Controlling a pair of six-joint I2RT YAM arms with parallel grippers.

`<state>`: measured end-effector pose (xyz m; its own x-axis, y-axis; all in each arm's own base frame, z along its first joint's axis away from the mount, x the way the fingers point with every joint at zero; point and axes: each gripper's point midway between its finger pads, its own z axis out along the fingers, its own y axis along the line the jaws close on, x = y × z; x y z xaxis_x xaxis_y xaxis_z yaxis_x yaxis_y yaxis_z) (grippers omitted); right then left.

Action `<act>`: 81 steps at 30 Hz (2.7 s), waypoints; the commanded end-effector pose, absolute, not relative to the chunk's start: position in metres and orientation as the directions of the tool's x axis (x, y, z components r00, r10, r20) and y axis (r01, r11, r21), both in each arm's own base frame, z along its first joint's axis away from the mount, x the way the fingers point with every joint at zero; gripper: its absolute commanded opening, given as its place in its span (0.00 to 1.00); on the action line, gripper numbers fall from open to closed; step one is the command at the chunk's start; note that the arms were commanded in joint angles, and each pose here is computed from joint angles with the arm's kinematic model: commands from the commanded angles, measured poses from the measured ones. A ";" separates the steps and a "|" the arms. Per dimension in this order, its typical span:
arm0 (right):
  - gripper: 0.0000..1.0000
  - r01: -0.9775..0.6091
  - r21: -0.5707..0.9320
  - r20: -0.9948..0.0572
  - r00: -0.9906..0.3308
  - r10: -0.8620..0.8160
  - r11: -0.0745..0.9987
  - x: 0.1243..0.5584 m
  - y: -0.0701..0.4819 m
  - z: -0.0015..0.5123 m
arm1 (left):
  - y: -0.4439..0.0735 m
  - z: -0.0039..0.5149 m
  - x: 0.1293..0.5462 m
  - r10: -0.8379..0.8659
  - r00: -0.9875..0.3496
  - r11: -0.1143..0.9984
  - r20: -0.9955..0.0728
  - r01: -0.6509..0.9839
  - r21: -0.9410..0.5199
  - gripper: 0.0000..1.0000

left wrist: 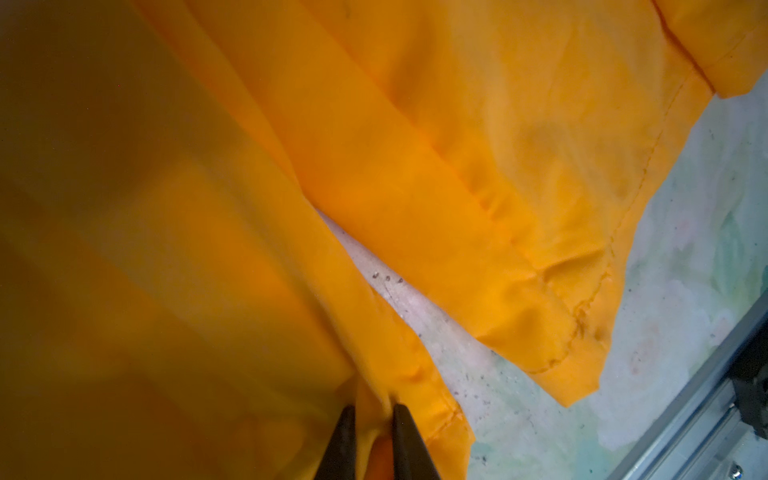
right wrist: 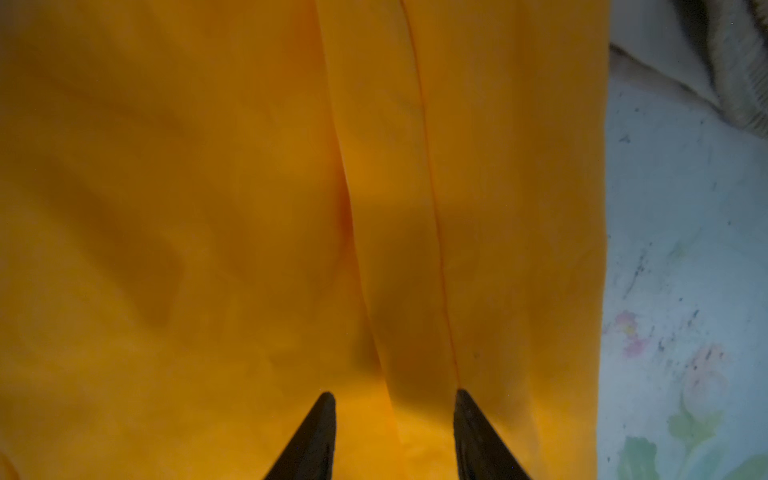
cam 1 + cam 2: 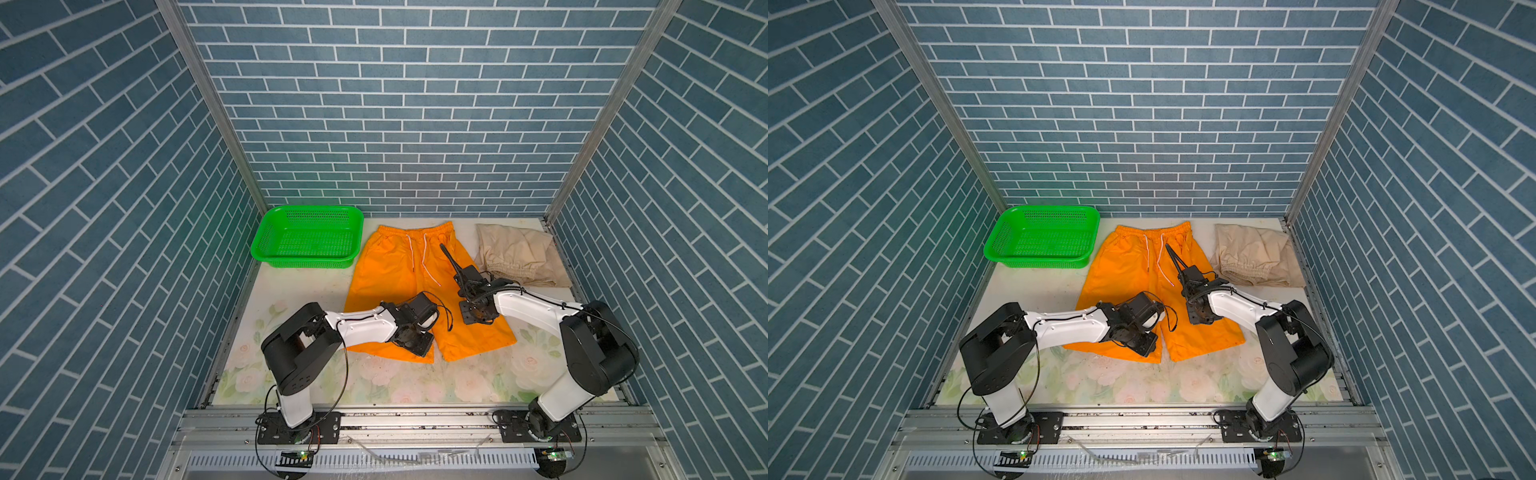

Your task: Fold and stack the shorts

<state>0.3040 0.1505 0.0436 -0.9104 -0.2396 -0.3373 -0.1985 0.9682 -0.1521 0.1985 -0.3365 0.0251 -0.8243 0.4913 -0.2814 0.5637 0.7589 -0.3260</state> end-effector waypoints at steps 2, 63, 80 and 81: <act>0.48 -0.200 -0.173 -0.434 -0.863 -0.258 0.964 0.342 0.166 0.056 | -0.334 0.027 0.193 0.490 -0.826 0.756 -0.278 0.562 -0.337 0.18; 0.69 0.096 -0.279 -0.429 -0.903 -0.034 0.956 0.289 0.081 0.068 | -0.356 0.022 0.182 0.541 -0.803 0.711 -0.251 0.595 -0.375 0.12; 0.00 0.067 -0.321 -0.364 -0.930 -0.058 0.945 0.297 0.076 0.044 | -0.357 0.022 0.179 0.526 -0.807 0.706 -0.267 0.590 -0.392 0.11; 0.00 0.065 -0.308 -0.372 -0.926 -0.057 0.949 0.298 0.076 0.050 | -0.357 0.022 0.179 0.527 -0.807 0.705 -0.267 0.591 -0.392 0.11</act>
